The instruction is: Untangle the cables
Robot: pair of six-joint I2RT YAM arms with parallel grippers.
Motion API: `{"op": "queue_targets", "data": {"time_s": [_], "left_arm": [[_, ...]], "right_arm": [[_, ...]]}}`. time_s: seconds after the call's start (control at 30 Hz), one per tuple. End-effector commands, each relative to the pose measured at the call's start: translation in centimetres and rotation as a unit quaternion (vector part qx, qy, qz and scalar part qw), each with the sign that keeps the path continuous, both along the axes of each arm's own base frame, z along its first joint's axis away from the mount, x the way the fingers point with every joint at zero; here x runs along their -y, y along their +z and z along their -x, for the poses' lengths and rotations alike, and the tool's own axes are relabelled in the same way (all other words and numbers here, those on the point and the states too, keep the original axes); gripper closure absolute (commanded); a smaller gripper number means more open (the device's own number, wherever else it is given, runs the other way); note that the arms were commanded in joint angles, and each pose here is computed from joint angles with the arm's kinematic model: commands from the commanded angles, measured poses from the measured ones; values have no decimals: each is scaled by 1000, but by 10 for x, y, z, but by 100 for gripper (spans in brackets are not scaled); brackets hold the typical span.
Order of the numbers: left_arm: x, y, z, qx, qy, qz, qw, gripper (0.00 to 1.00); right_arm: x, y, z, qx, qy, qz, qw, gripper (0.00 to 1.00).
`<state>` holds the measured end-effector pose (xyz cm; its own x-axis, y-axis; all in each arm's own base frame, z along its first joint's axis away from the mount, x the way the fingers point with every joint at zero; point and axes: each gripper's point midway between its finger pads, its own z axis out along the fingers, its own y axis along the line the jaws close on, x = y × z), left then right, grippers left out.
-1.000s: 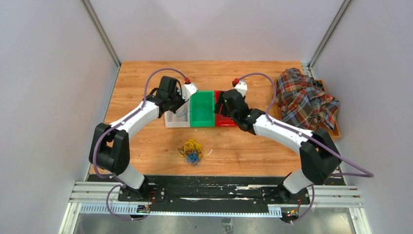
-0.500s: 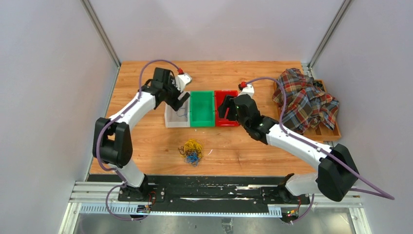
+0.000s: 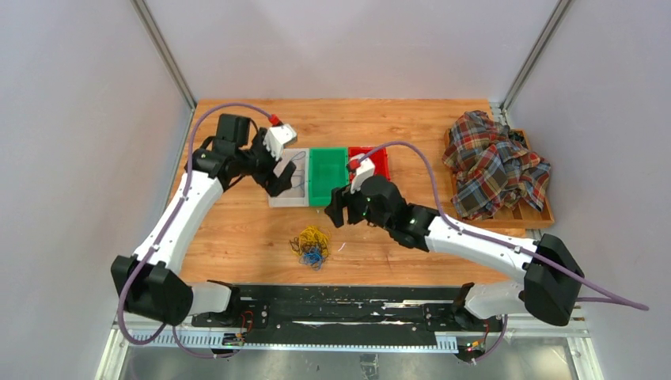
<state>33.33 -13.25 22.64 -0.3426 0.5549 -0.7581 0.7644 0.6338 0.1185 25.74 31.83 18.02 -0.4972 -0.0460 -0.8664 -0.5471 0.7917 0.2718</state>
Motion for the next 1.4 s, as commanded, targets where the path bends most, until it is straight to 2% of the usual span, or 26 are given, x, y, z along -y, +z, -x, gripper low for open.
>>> {"op": "queue_targets", "data": {"time_s": [0.0, 0.17, 0.4, 0.57, 0.67, 0.83, 1.07, 1.2, 1.27, 1.37], "left_arm": [[14, -34, 71, -87, -69, 38, 993, 4], [10, -62, 95, -106, -93, 27, 990, 11], [18, -94, 104, -169, -100, 31, 980, 20], [25, -105, 106, -183, -110, 36, 976, 23], [31, -100, 108, -182, -120, 50, 975, 25], [39, -73, 118, -188, -138, 79, 969, 28], [46, -38, 137, -180, -171, 111, 962, 37], [47, -40, 147, -179, -182, 111, 960, 43], [49, -52, 158, -190, -195, 101, 957, 45], [56, -68, 179, -192, -238, 66, 950, 40]], "right_arm": [[-34, -3, 57, 17, 143, 6, 990, 32], [-53, -31, 89, 11, 180, 46, 983, 38], [-67, -72, 92, -25, 181, 91, 979, 49], [-70, -80, 92, -36, 178, 95, 979, 71], [-68, -63, 89, -19, 176, 83, 981, 84], [-67, -24, 86, 16, 181, 61, 982, 99], [-62, 11, 69, 21, 162, -10, 987, 99], [-57, 9, 62, 6, 157, -16, 987, 99], [-49, 1, 62, 1, 146, -2, 989, 86], [-29, -12, 57, -4, 110, 7, 994, 79]]}}
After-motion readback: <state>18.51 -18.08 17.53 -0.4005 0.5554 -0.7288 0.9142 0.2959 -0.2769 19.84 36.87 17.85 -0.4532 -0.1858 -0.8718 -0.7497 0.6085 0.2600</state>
